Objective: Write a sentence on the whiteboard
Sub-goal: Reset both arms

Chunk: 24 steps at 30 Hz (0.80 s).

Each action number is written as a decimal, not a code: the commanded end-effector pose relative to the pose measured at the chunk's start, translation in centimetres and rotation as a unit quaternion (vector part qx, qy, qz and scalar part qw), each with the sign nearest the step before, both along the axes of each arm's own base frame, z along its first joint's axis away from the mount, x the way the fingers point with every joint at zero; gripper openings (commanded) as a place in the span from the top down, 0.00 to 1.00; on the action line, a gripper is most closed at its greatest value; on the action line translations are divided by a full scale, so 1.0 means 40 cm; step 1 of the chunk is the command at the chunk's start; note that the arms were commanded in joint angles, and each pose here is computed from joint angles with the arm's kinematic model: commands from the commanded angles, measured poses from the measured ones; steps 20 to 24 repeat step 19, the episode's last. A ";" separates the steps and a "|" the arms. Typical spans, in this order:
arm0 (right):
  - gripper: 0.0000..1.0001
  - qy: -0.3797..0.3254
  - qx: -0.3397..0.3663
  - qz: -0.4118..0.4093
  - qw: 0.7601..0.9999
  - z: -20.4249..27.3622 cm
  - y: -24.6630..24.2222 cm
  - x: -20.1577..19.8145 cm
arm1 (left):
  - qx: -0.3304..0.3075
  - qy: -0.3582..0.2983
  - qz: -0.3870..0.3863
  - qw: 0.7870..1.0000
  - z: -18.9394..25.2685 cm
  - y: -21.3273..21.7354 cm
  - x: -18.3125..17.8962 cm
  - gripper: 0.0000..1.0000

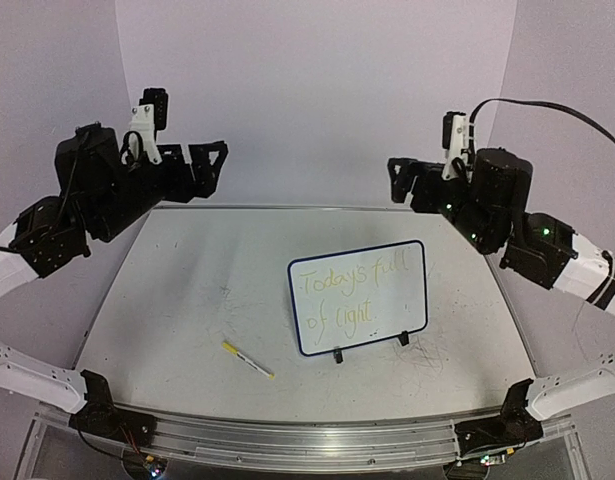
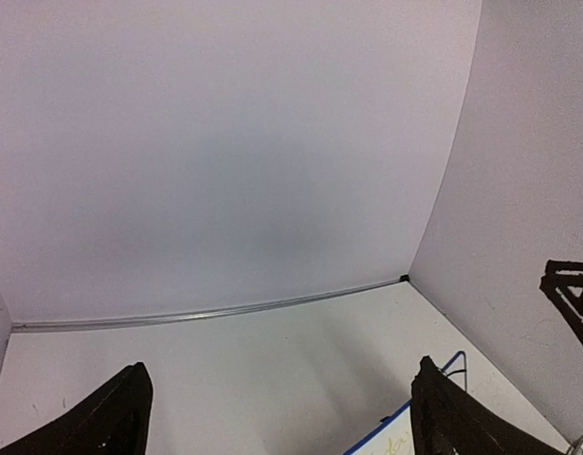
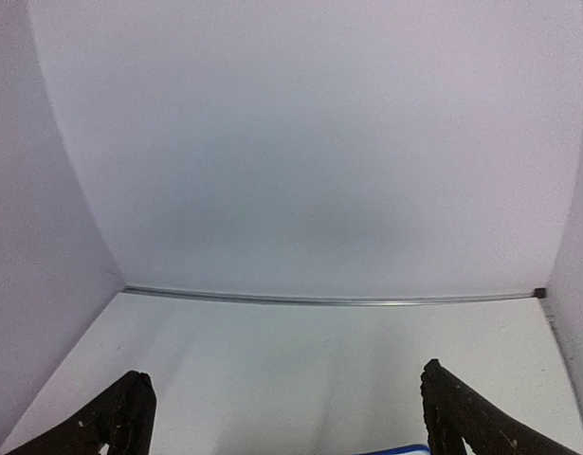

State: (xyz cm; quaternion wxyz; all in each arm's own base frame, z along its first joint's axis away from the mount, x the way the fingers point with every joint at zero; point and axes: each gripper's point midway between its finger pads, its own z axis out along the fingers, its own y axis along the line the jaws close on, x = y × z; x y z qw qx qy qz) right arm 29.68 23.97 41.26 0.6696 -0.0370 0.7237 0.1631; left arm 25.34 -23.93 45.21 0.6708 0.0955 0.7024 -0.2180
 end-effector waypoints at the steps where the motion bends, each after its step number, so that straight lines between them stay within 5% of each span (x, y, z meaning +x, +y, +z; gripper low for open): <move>1: 0.02 -0.007 -0.044 -0.082 0.996 0.039 -0.164 0.096 | -0.019 -0.036 0.072 0.997 0.123 0.047 0.116 0.02; 8: 0.02 -0.015 -0.033 -0.164 0.986 0.081 -0.315 0.121 | -0.010 -0.009 0.063 0.998 0.125 0.060 0.241 0.03; 19: 0.02 -0.094 0.039 -0.180 0.978 0.190 -0.438 -0.039 | -0.045 -0.030 0.060 0.997 0.161 0.115 0.180 0.01; 24: 0.02 -0.094 0.039 -0.180 0.978 0.190 -0.438 -0.039 | -0.045 -0.030 0.060 0.997 0.161 0.115 0.180 0.01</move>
